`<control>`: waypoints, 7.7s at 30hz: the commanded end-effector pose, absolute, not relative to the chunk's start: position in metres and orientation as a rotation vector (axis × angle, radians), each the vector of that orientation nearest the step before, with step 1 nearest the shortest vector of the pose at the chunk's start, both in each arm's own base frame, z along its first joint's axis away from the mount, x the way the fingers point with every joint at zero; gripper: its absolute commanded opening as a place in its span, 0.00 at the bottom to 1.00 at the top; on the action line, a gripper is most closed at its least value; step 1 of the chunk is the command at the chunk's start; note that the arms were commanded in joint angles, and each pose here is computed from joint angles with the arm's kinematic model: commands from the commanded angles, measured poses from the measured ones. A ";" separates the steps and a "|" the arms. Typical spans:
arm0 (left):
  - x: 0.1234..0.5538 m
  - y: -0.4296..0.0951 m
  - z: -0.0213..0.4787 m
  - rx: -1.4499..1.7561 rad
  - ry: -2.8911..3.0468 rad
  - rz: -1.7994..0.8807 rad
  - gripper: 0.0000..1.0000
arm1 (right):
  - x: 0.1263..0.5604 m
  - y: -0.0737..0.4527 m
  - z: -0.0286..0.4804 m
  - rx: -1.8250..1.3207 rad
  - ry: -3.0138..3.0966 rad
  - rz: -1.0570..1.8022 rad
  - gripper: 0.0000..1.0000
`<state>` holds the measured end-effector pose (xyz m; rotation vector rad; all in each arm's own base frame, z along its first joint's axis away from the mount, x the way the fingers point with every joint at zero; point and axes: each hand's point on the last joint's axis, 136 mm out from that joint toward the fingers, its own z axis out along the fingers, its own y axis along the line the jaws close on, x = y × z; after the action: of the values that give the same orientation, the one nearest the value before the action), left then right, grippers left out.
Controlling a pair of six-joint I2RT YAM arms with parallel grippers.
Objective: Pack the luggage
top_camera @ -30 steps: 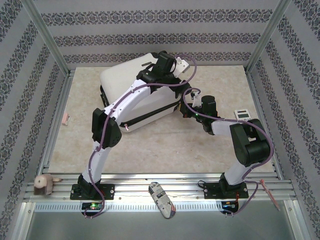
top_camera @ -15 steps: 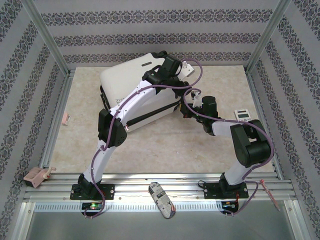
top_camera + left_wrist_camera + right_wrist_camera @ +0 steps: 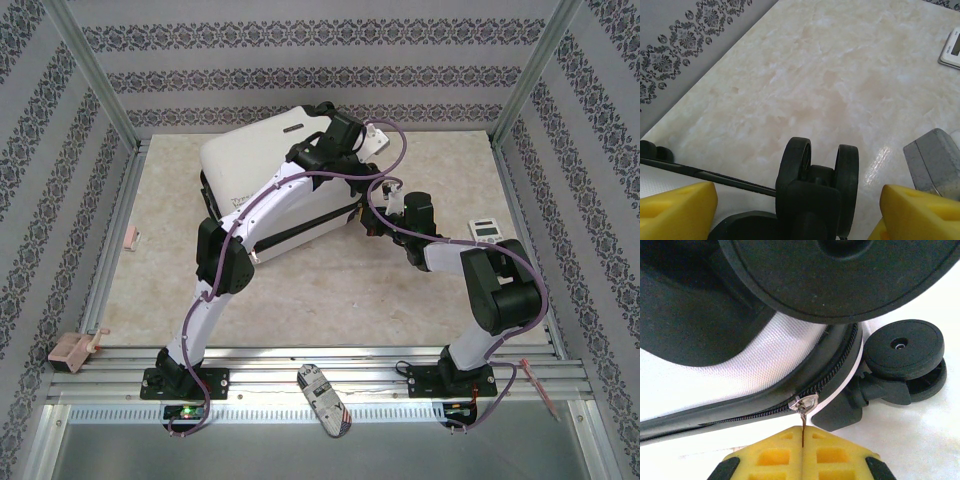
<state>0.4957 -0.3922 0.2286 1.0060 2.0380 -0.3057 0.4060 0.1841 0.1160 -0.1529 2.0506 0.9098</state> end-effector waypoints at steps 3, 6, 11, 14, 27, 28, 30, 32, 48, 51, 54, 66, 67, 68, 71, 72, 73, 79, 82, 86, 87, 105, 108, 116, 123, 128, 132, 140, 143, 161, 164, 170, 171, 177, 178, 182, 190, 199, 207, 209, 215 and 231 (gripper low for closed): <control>0.491 -0.384 0.211 1.007 2.103 -0.239 0.85 | 0.403 0.194 0.161 -0.256 1.874 0.977 0.00; 0.496 -0.369 0.205 0.954 2.146 -0.135 0.83 | 0.400 0.194 0.161 -0.260 1.864 0.982 0.00; 0.495 -0.341 0.199 0.863 2.200 -0.004 0.81 | 0.393 0.200 0.159 -0.271 1.864 0.980 0.00; 0.485 -0.332 0.196 0.829 2.213 -0.005 0.81 | 0.389 0.208 0.156 -0.284 1.870 0.964 0.00; 0.440 -0.279 0.180 0.683 2.291 0.039 0.82 | 0.364 0.252 0.144 -0.388 1.908 0.830 0.00; 0.437 -0.274 0.179 0.669 2.296 0.048 0.82 | 0.364 0.252 0.140 -0.394 1.917 0.795 0.00; 0.434 -0.266 0.177 0.646 2.304 0.050 0.82 | 0.368 0.247 0.136 -0.376 1.923 0.730 0.00; 0.433 -0.260 0.176 0.624 2.312 0.039 0.82 | 0.376 0.236 0.134 -0.340 1.934 0.639 0.00; 0.433 -0.263 0.189 0.574 2.309 -0.056 0.82 | 0.346 0.281 0.131 -0.620 1.863 0.958 0.00; 0.432 -0.265 0.191 0.558 2.310 -0.078 0.82 | 0.351 0.281 0.124 -0.597 1.888 0.951 0.02; 0.431 -0.265 0.193 0.546 2.309 -0.088 0.82 | 0.353 0.277 0.118 -0.565 1.908 0.936 0.12; 0.436 -0.267 0.208 0.535 2.274 -0.098 0.82 | 0.341 0.265 0.087 -0.492 1.979 0.919 0.24; 0.437 -0.268 0.209 0.535 2.272 -0.100 0.82 | 0.341 0.267 0.086 -0.494 1.979 0.918 0.25; 0.438 -0.269 0.210 0.534 2.269 -0.102 0.82 | 0.341 0.268 0.087 -0.499 1.974 0.919 0.26; 0.439 -0.271 0.211 0.534 2.269 -0.109 0.82 | 0.342 0.275 0.089 -0.519 1.961 0.918 0.31; 0.439 -0.271 0.211 0.534 2.269 -0.111 0.82 | 0.343 0.277 0.089 -0.527 1.959 0.915 0.33; 0.439 -0.272 0.212 0.534 2.267 -0.114 0.82 | 0.344 0.280 0.090 -0.538 1.952 0.916 0.35; 0.440 -0.271 0.213 0.523 2.268 -0.114 0.82 | 0.362 0.286 0.095 -0.523 1.932 0.884 0.39; 0.440 -0.272 0.214 0.514 2.268 -0.122 0.82 | 0.376 0.285 0.097 -0.480 1.929 0.841 0.38; 0.441 -0.271 0.215 0.498 2.270 -0.117 0.82 | 0.385 0.282 0.104 -0.458 1.908 0.813 0.09; 0.441 -0.270 0.216 0.493 2.269 -0.113 0.82 | 0.386 0.281 0.105 -0.461 1.907 0.807 0.01; 0.448 -0.221 0.174 0.406 2.344 0.113 0.82 | 0.400 0.228 0.121 -0.333 1.915 0.691 0.00; 0.448 -0.218 0.170 0.408 2.348 0.095 0.82 | 0.396 0.239 0.134 -0.467 1.866 0.803 0.00; 0.443 -0.203 0.163 0.399 2.359 0.060 0.82 | 0.419 0.211 0.136 -0.393 1.900 0.742 0.00; 0.432 -0.191 0.159 0.410 2.364 0.070 0.82 | 0.389 0.247 0.148 -0.580 1.809 0.920 0.00; 0.418 -0.176 0.155 0.379 2.381 0.079 0.81 | 0.359 0.272 0.146 -0.678 1.804 0.955 0.00; 0.398 -0.156 0.144 0.333 2.413 0.101 0.81 | 0.339 0.287 0.143 -0.721 1.802 0.956 0.00; 0.377 -0.106 0.133 0.162 2.466 0.145 0.81 | 0.394 0.252 0.136 -0.467 1.909 0.707 0.00; 0.376 -0.096 0.131 0.125 2.467 0.149 0.81 | 0.415 0.243 0.145 -0.405 1.893 0.691 0.00; 0.383 -0.133 0.193 0.270 2.317 -0.117 0.81 | 0.398 0.272 0.169 -0.660 1.747 0.925 0.00; 0.384 -0.160 0.216 0.384 2.251 -0.149 0.81 | 0.396 0.274 0.168 -0.662 1.750 0.949 0.00; 0.386 -0.207 0.240 0.574 2.168 -0.168 0.82 | 0.393 0.279 0.167 -0.668 1.747 0.998 0.00; 0.387 -0.215 0.241 0.610 2.159 -0.169 0.81 | 0.392 0.280 0.167 -0.671 1.748 1.007 0.00; 0.393 -0.243 0.240 0.758 2.127 -0.179 0.84 | 0.388 0.282 0.165 -0.677 1.750 1.038 0.00; 0.394 -0.246 0.239 0.780 2.121 -0.183 0.84 | 0.387 0.282 0.165 -0.673 1.749 1.048 0.00; 0.397 -0.258 0.240 0.857 2.093 -0.216 0.85 | 0.384 0.282 0.163 -0.673 1.751 1.065 0.00; 0.394 -0.280 0.243 1.030 2.046 -0.289 0.88 | 0.382 0.283 0.162 -0.676 1.752 1.085 0.00; 0.399 -0.290 0.234 1.203 2.054 -0.269 0.88 | 0.378 0.282 0.163 -0.683 1.749 1.097 0.00; 0.410 -0.290 0.223 1.320 2.084 -0.185 0.89 | 0.377 0.283 0.163 -0.686 1.748 1.104 0.00; 0.412 -0.292 0.219 1.343 2.087 -0.183 0.89 | 0.376 0.282 0.163 -0.689 1.746 1.105 0.00; 0.404 -0.294 0.210 1.425 2.120 -0.217 0.88 | 0.376 0.281 0.162 -0.686 1.751 1.104 0.00; 0.403 -0.299 0.190 1.516 2.172 -0.190 0.87 | 0.375 0.281 0.165 -0.691 1.742 1.114 0.00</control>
<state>0.4104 -0.2985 0.2142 1.4349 2.1175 -0.2081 0.3775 0.2705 0.1147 -0.5949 1.9625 1.0528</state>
